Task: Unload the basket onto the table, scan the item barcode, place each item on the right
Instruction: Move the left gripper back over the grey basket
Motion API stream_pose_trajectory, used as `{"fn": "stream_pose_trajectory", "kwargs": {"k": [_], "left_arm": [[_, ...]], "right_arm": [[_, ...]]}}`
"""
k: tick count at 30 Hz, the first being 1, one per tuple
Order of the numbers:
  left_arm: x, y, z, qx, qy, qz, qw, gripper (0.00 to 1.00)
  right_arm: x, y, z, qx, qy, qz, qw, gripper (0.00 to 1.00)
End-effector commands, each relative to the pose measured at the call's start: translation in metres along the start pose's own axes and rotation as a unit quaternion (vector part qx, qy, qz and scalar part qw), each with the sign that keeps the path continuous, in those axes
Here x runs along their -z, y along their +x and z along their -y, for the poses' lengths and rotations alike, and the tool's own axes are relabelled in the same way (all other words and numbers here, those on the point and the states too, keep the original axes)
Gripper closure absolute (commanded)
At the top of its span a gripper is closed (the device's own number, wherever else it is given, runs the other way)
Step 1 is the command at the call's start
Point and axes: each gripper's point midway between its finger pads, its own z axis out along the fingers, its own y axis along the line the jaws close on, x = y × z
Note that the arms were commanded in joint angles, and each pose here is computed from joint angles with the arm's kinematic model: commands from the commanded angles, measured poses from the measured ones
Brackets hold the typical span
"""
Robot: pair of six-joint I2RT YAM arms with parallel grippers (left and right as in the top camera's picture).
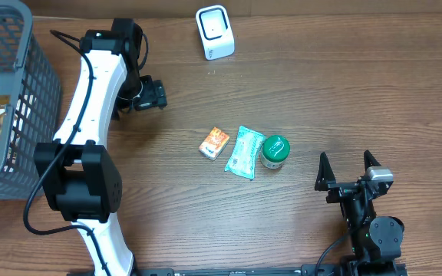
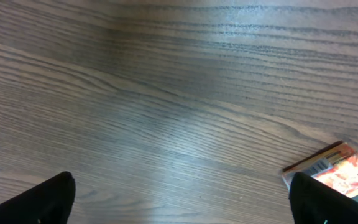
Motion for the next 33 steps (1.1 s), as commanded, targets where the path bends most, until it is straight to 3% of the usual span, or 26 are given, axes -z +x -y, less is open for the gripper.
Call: {"fn": "stream_pose_trajectory", "kwargs": {"k": [1,12,22,27,33], "left_arm": [[0.016,-0.007,0.004,0.004,0.015,0.028,0.999,0.00],[0.029,-0.036,-0.005,0.018,0.028,0.079,0.996,0.01],[0.147,-0.062,-0.033,0.055,0.064,0.198,0.976,0.00],[0.195,-0.065,-0.064,0.088,0.063,0.257,0.960,0.00],[0.197,-0.067,-0.124,0.154,0.025,0.261,0.953,0.00]], "right_arm": [[0.000,0.002,0.001,0.002,0.002,0.001,1.000,0.00],[0.000,0.002,0.001,0.002,0.002,0.001,1.000,0.00],[0.000,0.002,0.001,0.002,0.002,0.001,1.000,0.00],[0.000,0.002,0.001,0.002,0.002,0.001,1.000,0.00],[0.000,0.002,0.001,0.002,0.002,0.001,1.000,0.00]]}}
